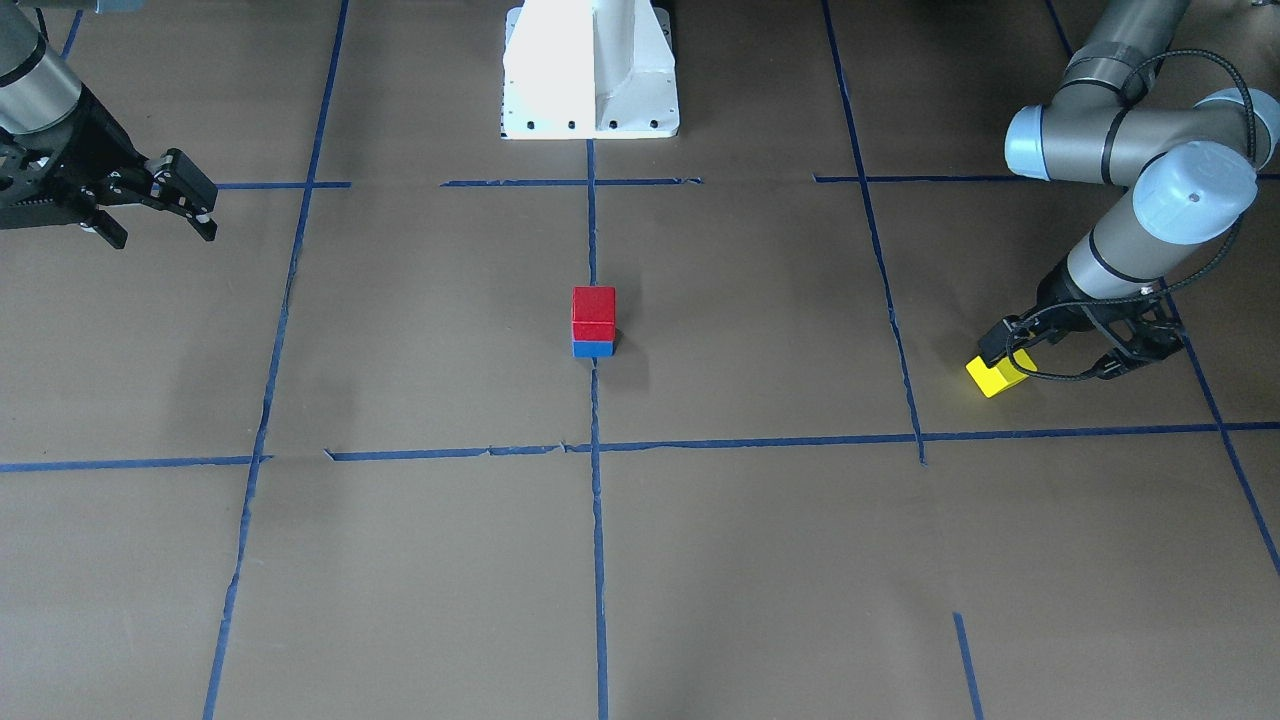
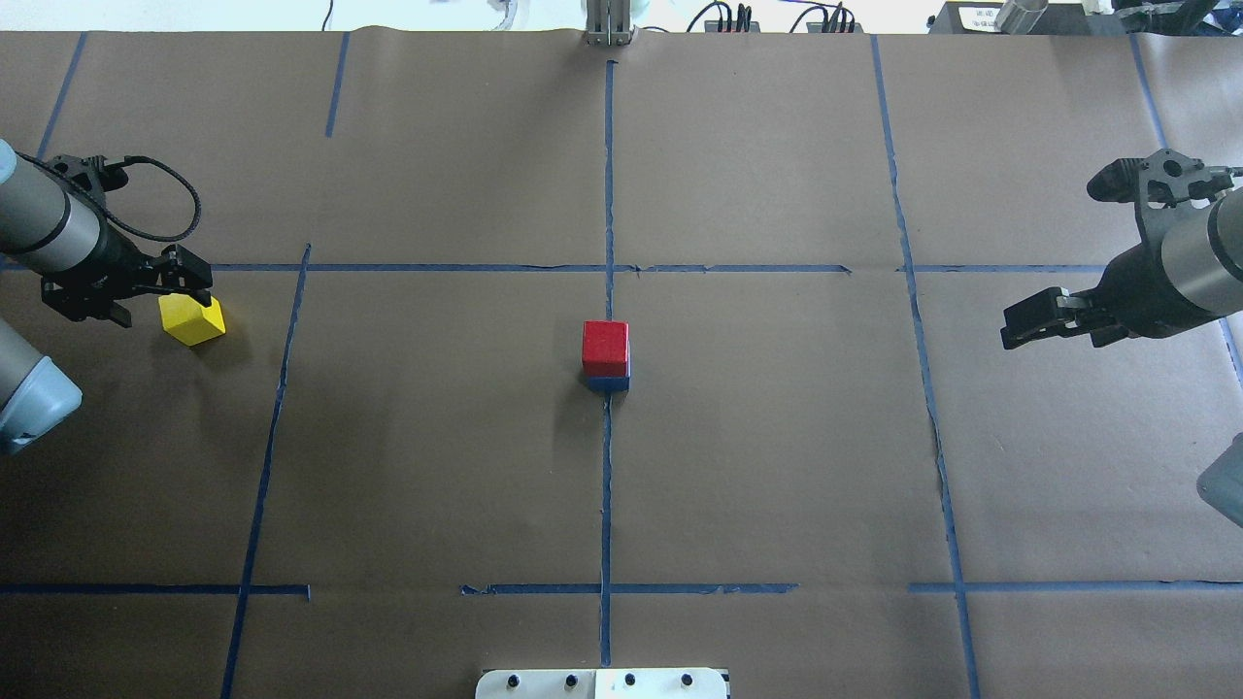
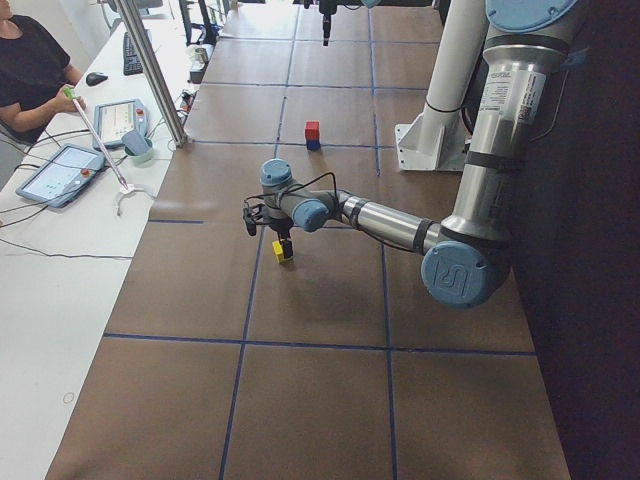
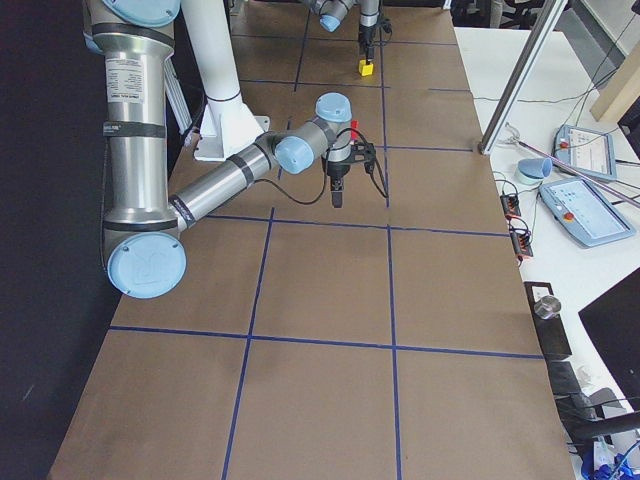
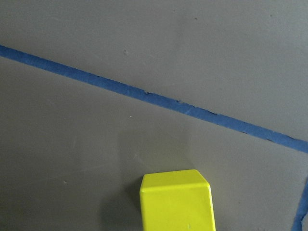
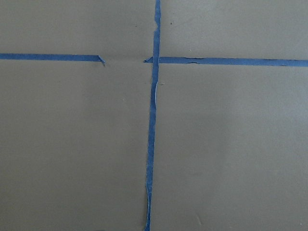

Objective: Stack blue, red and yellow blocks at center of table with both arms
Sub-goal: 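Grasp the yellow cube with the left gripper and lift it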

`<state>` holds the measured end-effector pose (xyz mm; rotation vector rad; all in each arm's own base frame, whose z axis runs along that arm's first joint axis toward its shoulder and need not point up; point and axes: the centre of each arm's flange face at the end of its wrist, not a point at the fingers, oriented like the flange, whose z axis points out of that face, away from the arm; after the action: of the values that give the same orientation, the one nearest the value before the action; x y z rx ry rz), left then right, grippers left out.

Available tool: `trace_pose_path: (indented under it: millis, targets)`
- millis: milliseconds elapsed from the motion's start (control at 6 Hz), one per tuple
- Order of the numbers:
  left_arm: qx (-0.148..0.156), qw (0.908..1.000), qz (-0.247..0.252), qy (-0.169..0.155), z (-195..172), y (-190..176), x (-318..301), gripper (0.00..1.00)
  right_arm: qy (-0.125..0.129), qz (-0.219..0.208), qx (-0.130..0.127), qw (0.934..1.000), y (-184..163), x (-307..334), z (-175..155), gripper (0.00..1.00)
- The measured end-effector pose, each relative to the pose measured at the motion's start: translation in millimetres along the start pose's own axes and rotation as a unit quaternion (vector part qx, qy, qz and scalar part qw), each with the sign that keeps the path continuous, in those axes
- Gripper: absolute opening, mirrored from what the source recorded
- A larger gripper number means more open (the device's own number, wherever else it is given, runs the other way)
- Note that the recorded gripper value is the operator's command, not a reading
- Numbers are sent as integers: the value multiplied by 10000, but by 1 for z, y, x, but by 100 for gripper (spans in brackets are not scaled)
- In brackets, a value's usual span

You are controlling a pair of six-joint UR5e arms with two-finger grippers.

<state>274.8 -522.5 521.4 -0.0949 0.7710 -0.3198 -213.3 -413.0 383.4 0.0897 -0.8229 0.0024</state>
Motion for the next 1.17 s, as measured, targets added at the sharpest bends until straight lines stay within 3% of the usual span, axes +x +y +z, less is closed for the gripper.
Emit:
trace_pose_path:
  millis: [333,500,833,1000,1167]
  targets:
    - [-25,10000,-34,-42,8,-7,4,100,-7,-4,2,10000,0,0,0,100]
    - [-37,10000,-40,-59,13,-11,9,86,-11,-5,4,10000,0,-1,-1,100]
    - [-58,9999,-42,-105,21,-18,14,15,-15,-8,7,10000,0,-1,-1,100]
    - [-58,9999,-36,-106,21,-18,15,0,-16,-8,9,10000,0,-1,-1,100]
    - [-33,10000,3,-45,14,-17,22,0,-37,-18,24,10000,0,-3,-3,100]
